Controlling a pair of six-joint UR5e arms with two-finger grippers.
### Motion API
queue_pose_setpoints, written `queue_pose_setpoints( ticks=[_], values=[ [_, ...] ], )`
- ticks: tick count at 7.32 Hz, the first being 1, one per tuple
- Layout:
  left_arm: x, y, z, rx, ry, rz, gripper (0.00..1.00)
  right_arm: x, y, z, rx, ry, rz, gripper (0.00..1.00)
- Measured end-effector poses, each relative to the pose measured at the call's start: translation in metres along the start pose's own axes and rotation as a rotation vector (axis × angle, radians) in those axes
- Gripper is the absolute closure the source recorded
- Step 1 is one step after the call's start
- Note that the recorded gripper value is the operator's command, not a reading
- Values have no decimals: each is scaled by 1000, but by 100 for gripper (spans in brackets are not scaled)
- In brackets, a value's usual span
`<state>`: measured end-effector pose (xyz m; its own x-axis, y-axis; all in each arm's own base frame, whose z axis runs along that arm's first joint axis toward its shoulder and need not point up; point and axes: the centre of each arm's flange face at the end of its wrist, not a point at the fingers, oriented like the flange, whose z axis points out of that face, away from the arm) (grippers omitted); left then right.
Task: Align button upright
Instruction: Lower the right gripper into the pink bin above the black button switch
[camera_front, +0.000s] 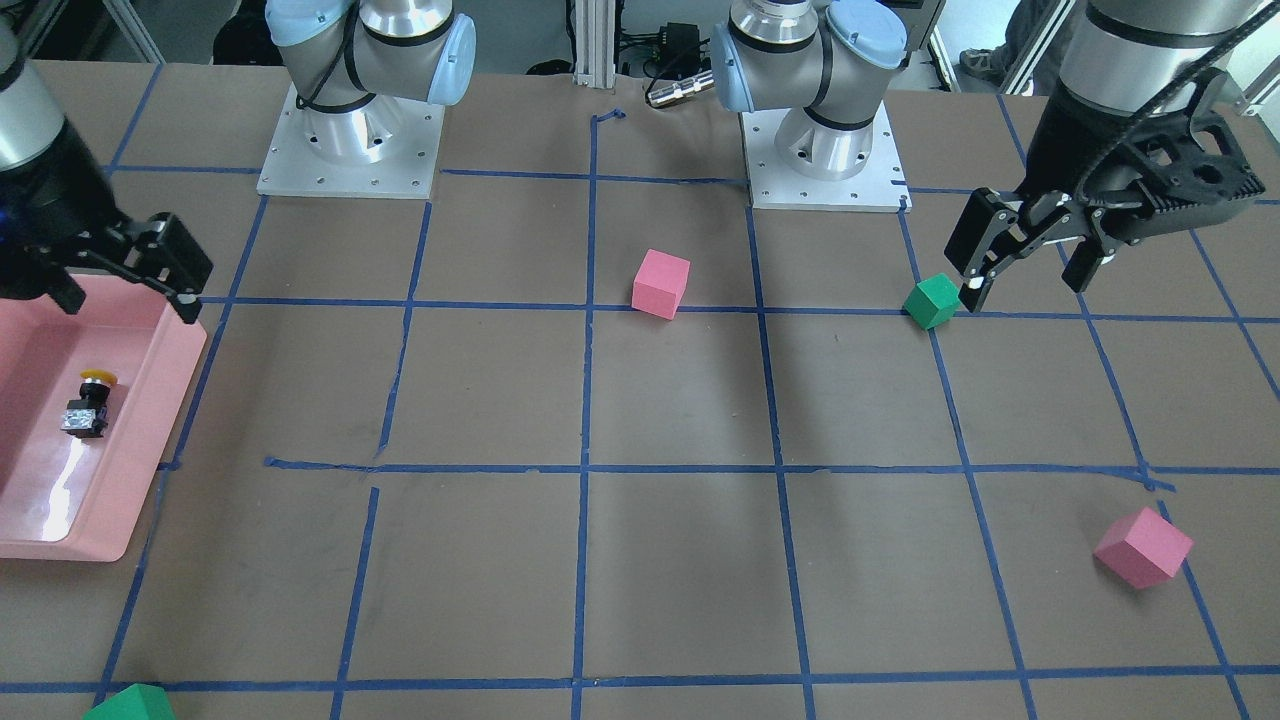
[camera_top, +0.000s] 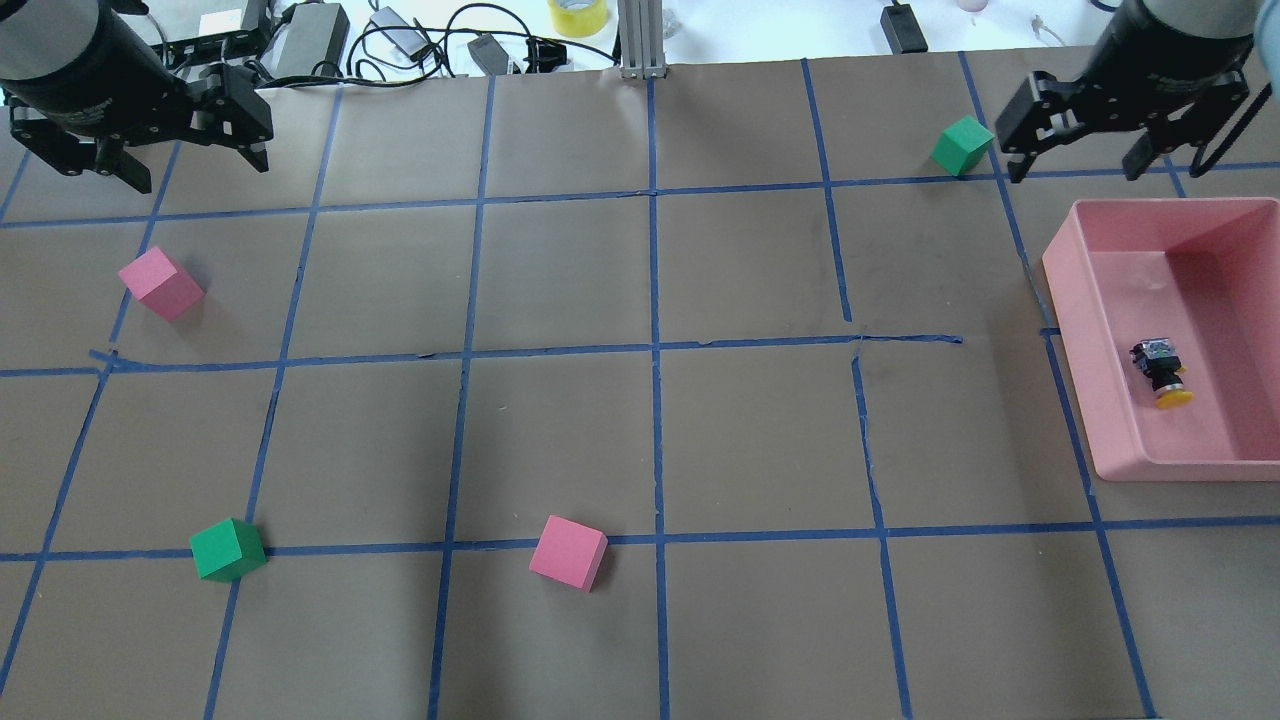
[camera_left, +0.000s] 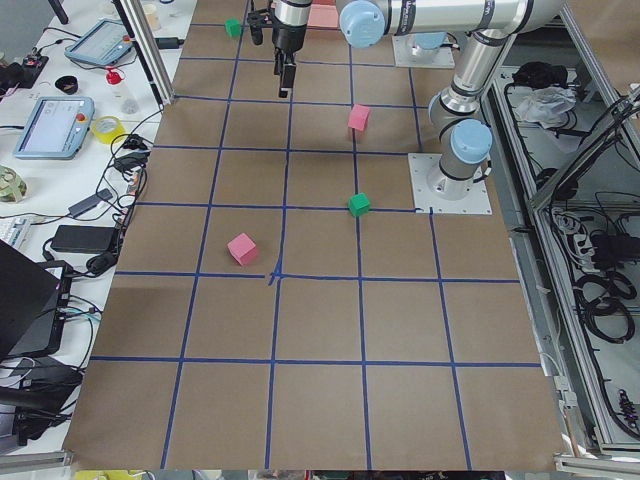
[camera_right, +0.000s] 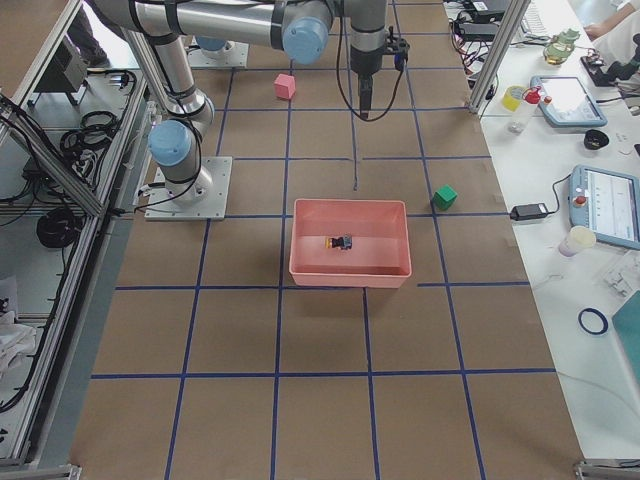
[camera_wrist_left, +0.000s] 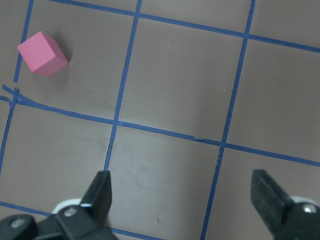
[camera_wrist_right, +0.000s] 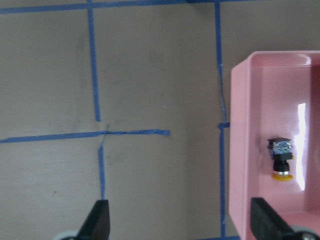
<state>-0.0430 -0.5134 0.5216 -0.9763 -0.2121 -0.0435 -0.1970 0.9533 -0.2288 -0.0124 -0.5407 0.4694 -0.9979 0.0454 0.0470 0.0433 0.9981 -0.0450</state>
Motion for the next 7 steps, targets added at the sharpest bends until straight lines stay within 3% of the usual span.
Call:
queue_pose_setpoints(
  ticks=[1,3,7],
  values=[
    [1,1,-3,4,1,-5,0,55,-10,24,-33,-7,-3,0],
    [4,2,-3,-1,5,-15,0,113,-26,56,-23,7,-24,0],
    [5,7,1,-38,6,-6,0,129,-32,98,-19,16,-45,0]
  ],
)
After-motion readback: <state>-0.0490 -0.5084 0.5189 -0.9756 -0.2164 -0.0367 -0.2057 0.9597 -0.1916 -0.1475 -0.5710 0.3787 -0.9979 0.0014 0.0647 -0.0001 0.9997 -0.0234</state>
